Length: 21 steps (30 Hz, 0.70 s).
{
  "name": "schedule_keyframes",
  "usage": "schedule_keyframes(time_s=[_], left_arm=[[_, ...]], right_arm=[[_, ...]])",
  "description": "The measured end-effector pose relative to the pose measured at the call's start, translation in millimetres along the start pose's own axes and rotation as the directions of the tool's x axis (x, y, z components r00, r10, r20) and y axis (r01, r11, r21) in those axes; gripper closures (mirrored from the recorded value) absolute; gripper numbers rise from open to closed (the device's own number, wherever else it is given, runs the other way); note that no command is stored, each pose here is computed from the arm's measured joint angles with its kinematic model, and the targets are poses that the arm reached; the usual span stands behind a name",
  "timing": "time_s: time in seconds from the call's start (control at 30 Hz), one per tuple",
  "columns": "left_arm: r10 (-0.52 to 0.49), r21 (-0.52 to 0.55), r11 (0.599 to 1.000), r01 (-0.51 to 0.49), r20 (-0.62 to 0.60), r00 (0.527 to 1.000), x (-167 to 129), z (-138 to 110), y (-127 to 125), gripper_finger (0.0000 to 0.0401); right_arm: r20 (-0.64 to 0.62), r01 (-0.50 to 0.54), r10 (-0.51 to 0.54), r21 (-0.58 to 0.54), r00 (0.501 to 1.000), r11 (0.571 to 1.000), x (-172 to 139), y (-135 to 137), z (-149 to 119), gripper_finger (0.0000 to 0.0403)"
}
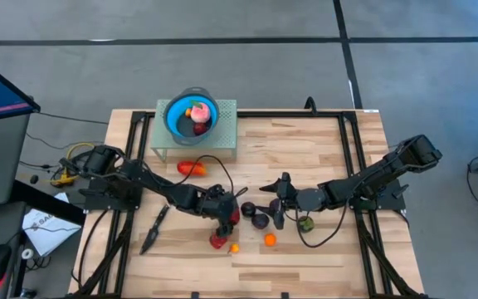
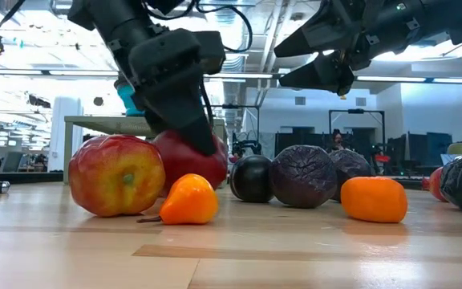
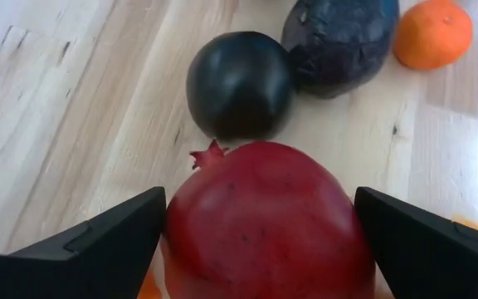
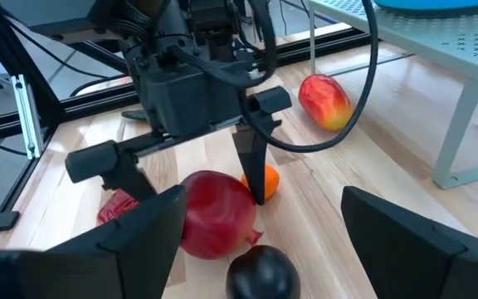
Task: Pick & Place Fruit
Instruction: Put the left red pomegranate into the blue strainer bowl on the shelf
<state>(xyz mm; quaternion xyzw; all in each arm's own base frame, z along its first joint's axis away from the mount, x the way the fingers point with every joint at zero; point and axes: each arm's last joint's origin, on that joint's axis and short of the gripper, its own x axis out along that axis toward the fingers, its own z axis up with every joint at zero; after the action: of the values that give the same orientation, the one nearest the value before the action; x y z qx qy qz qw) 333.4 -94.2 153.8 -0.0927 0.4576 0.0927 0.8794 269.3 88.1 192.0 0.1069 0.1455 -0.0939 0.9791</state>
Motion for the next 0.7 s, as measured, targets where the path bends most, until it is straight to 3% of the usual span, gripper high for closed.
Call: schedule_keyframes(time_s=[0.57,0.7], left_arm=[[-0.017,0.009,1.000,0.017,-0.030,0.999,-19.1,-0.3,4.4,0.0044],[-0.037,-0.003,0.999,0.037,0.026,0.999,-34.8,7.3,4.9,0.0044]], right_arm=[[-0.003,0.000,0.000,-0.001,1.000,1.000,0.0,0.0,-0.4,0.0088],[-0.003,0.000,0.000,-0.002,1.000,1.000,0.0,0.0,-0.4,0.0088]])
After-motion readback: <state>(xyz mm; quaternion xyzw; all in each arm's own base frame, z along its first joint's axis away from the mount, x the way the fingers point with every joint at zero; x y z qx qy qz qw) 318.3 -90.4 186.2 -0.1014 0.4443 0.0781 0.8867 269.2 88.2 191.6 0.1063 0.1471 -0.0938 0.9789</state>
